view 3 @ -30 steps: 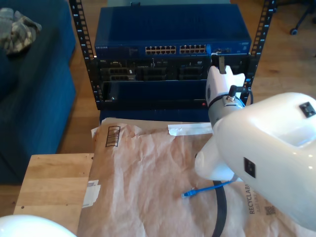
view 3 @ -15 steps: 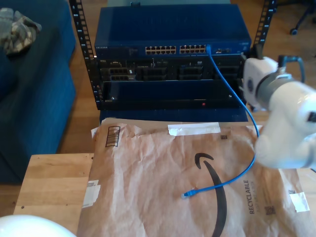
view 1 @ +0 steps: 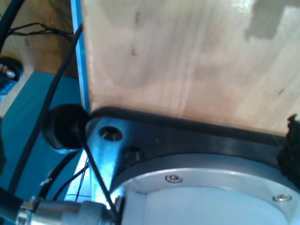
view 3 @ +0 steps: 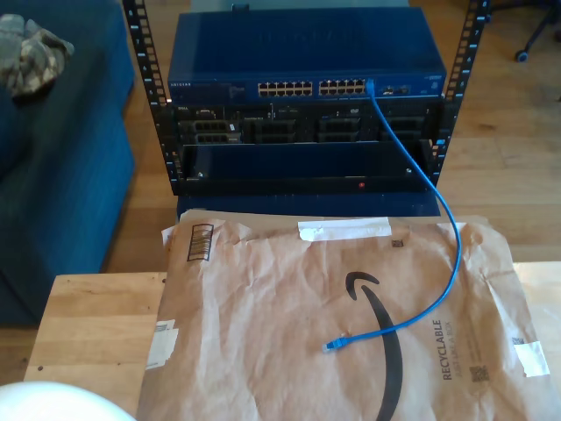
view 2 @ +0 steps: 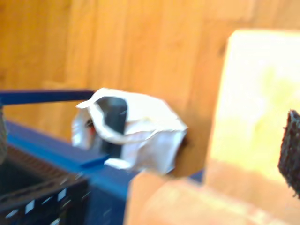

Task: Grab the cable and plug it in

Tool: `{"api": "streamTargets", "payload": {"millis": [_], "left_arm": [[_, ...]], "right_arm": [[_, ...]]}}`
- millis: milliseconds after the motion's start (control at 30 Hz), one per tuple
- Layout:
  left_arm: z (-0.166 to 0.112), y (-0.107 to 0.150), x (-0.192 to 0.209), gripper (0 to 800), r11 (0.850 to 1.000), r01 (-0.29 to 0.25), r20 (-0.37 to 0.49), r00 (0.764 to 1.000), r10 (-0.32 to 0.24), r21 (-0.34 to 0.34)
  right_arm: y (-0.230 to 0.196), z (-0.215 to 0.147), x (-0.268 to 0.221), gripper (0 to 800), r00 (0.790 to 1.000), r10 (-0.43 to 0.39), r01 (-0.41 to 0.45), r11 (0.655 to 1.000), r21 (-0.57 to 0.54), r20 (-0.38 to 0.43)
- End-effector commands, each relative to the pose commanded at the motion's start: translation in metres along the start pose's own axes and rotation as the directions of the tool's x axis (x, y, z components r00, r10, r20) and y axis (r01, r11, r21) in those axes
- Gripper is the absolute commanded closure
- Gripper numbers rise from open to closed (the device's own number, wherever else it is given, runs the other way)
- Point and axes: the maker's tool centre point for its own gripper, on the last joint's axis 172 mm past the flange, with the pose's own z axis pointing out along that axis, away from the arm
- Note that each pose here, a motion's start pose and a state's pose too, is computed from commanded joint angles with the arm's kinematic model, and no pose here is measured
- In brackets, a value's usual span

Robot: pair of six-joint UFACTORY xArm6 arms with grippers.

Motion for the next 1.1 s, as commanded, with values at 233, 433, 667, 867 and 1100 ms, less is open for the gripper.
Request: {"api": "streamTargets", "payload": {"millis": [233,433,667,867,1100], "left_arm": [[0.0,0.0,0.0,0,1.0,0.0,0.0,1.0,0.0,0.0],[0.0,0.0,0.0,0,1.0,-0.001,0.0,1.0,0.001,0.001],[0.0,0.0,0.0,0,1.0,0.0,0.0,1.0,0.0,0.0],[0.0,0.0,0.0,0,1.0,-0.001,0.0,1.0,0.001,0.001],[0.0,0.0,0.0,0,1.0,0.0,0.0,1.0,0.0,0.0]], "right_arm": [[0.129,0.002,0.063,4,0.966,-0.235,0.255,0.935,-0.248,0.108],[0.219,-0.016,0.086,4,0.914,-0.315,0.388,0.861,-0.329,0.254],[0.314,-0.06,0.062,3,0.896,-0.154,0.355,0.811,-0.466,0.416],[0.383,-0.101,-0.009,3,0.837,0.097,0.272,0.78,-0.563,0.539],[0.42,-0.101,-0.066,4,0.797,0.244,0.184,0.773,-0.607,0.552]]}}
